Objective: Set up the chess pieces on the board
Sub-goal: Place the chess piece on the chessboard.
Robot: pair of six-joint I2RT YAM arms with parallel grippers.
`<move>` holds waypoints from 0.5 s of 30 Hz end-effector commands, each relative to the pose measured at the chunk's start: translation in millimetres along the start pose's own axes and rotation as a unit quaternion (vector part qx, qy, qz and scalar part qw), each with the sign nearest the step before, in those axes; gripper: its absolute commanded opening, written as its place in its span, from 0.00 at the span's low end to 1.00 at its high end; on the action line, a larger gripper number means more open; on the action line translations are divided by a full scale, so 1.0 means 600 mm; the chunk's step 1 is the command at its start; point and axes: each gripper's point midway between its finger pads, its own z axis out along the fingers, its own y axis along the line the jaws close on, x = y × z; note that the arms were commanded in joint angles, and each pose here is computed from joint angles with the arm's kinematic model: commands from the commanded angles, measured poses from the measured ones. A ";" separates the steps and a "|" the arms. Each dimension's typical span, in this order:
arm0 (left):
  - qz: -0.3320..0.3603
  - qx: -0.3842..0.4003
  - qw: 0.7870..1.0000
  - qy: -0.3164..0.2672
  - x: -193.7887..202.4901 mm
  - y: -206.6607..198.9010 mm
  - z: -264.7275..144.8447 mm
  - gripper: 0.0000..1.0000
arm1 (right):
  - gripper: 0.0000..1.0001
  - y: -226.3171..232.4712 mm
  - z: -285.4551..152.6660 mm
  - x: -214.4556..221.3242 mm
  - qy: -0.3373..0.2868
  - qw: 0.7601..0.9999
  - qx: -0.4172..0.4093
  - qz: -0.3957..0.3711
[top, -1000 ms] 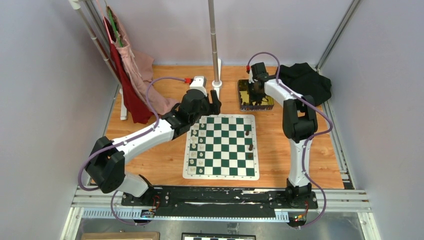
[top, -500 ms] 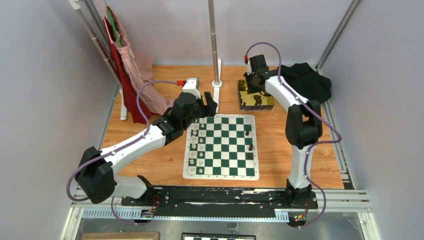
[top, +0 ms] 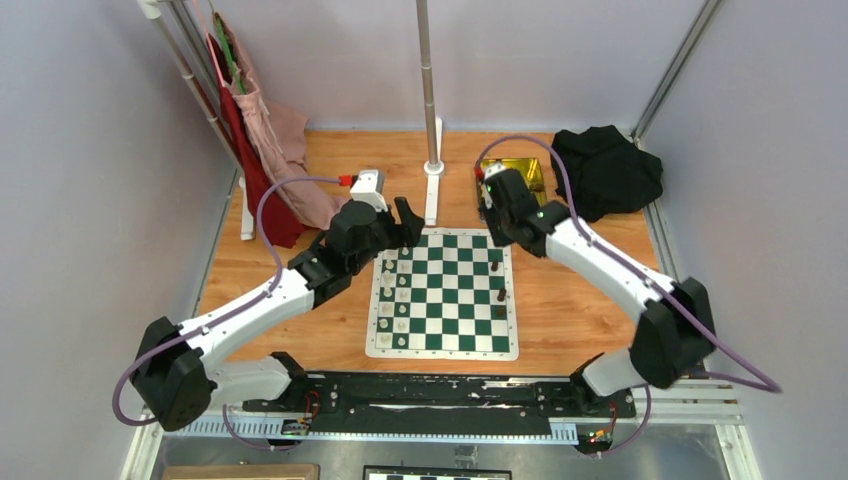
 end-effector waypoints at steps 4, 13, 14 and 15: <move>-0.009 0.017 1.000 0.000 0.019 -0.009 -0.029 0.76 | 0.00 0.067 -0.099 0.150 0.015 1.000 -0.008 0.007; -0.003 0.023 1.000 0.005 0.038 -0.023 -0.042 0.74 | 0.00 0.129 -0.134 0.282 0.042 0.998 -0.036 0.015; -0.002 0.023 1.000 0.005 0.039 -0.023 -0.042 0.74 | 0.00 0.132 -0.134 0.295 0.047 0.998 -0.033 0.012; -0.001 0.024 1.000 0.006 0.040 -0.024 -0.043 0.75 | 0.00 0.133 -0.132 0.305 0.052 0.998 -0.030 0.012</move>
